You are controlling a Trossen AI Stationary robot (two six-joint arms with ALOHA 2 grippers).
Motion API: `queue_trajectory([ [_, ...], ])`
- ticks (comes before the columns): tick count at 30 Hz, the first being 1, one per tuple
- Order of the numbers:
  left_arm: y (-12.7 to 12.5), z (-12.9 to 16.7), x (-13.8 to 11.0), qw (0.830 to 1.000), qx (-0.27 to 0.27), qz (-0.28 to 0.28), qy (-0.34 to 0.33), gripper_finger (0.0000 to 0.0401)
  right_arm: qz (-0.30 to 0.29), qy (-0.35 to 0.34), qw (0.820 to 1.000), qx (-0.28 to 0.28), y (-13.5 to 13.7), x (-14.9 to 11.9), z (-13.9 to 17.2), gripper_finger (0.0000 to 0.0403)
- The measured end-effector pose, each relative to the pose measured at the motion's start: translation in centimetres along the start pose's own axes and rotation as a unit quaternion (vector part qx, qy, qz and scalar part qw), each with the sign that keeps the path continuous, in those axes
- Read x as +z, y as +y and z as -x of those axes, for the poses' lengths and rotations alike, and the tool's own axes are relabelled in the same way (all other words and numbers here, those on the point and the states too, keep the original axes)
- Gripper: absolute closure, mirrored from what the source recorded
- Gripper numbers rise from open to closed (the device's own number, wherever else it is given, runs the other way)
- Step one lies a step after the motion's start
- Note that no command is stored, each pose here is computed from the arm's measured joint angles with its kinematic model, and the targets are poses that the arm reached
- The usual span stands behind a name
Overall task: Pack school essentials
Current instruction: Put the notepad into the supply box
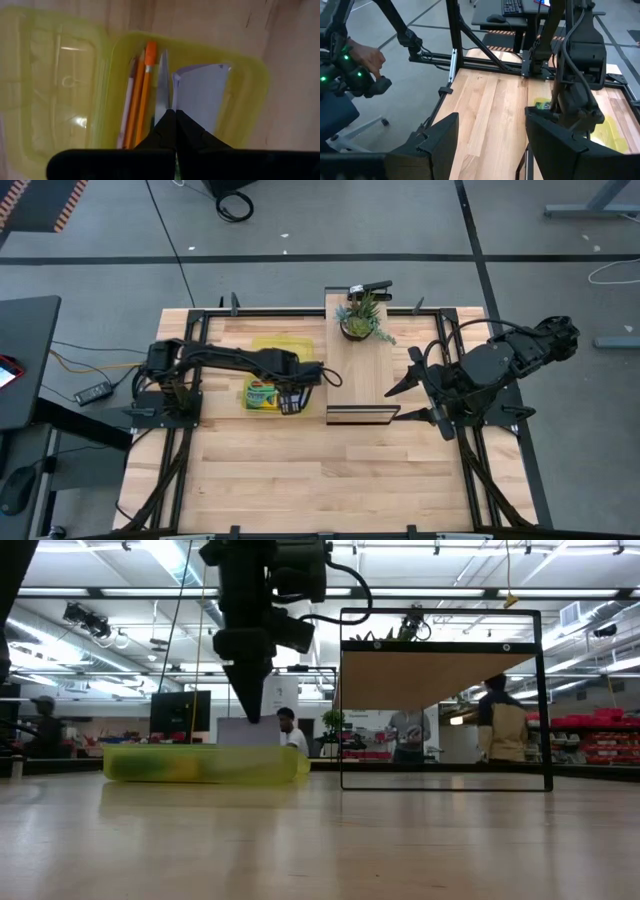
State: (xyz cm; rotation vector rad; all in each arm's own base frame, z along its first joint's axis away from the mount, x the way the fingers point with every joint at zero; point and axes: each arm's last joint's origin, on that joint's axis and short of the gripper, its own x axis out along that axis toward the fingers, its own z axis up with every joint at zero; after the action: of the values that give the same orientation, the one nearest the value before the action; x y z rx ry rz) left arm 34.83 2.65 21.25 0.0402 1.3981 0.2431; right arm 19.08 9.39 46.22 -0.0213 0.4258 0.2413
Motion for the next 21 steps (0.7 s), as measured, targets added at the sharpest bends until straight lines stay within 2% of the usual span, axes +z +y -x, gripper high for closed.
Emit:
queue_trajectory([
  [10,-0.4,-1.3,0.3,1.000,-0.002,-0.011,0.009,0.0401,-0.001,-0.004,1.000,0.001,0.0,0.1,0.0,0.0166],
  [21,-2.1,-2.2,0.6,1.000,-0.003,-0.025,0.011,0.0401,-0.001,-0.005,1.000,-0.003,0.0,0.1,0.0,0.0166],
])
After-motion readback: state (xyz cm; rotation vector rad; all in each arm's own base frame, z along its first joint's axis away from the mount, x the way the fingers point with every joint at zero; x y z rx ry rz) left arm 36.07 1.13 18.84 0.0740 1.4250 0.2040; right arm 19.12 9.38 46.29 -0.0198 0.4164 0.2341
